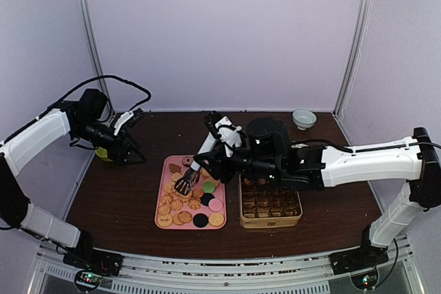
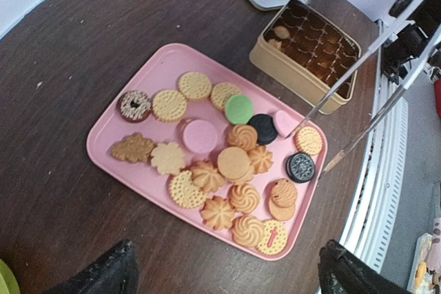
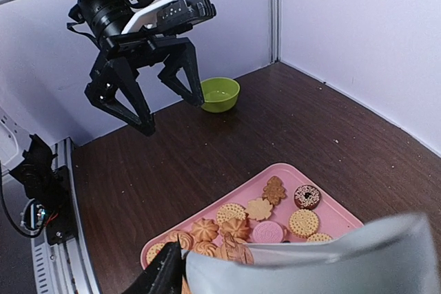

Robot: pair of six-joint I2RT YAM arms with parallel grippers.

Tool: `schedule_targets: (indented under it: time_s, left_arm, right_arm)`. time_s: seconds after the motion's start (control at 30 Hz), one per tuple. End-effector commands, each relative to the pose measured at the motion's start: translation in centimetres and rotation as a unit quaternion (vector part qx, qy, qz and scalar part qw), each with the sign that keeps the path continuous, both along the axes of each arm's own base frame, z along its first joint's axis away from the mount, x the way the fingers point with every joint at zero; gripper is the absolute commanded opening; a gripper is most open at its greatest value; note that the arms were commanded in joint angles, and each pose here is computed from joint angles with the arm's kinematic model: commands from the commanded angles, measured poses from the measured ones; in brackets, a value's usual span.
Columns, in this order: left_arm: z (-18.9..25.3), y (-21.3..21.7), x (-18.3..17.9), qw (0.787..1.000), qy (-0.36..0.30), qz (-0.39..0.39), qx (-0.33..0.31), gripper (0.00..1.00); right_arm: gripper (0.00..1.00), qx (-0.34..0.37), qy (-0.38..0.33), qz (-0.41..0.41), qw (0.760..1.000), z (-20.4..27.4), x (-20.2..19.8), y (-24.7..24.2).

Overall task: Pack the cookies
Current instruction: Pick up the fake cookies from the plate.

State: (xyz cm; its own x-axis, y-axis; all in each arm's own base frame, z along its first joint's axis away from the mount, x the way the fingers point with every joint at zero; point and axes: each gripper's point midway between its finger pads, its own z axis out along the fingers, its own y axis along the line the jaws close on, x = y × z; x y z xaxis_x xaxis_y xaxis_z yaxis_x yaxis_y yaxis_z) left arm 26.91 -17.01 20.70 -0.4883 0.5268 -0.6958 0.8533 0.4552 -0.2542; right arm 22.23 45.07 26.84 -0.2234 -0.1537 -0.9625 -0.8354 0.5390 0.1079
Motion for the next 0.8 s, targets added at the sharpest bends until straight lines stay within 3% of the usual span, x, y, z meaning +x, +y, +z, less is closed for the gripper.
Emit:
schedule_targets:
  time_s: [0.0,0.77]
  left_arm:
    - [-1.0,3.0,0.8,0.999,-0.002,0.046,0.012,0.94]
    - [-1.5,6.4,2.8,0.994,0.001,0.108,0.004,0.97]
  right_arm:
    - [0.45,-0.008,-0.05,-0.031,0.998,1.4,0.9,1.3]
    - [0.44,-0.096,-0.085,-0.059,0.99,-4.1,3.1,4.6]
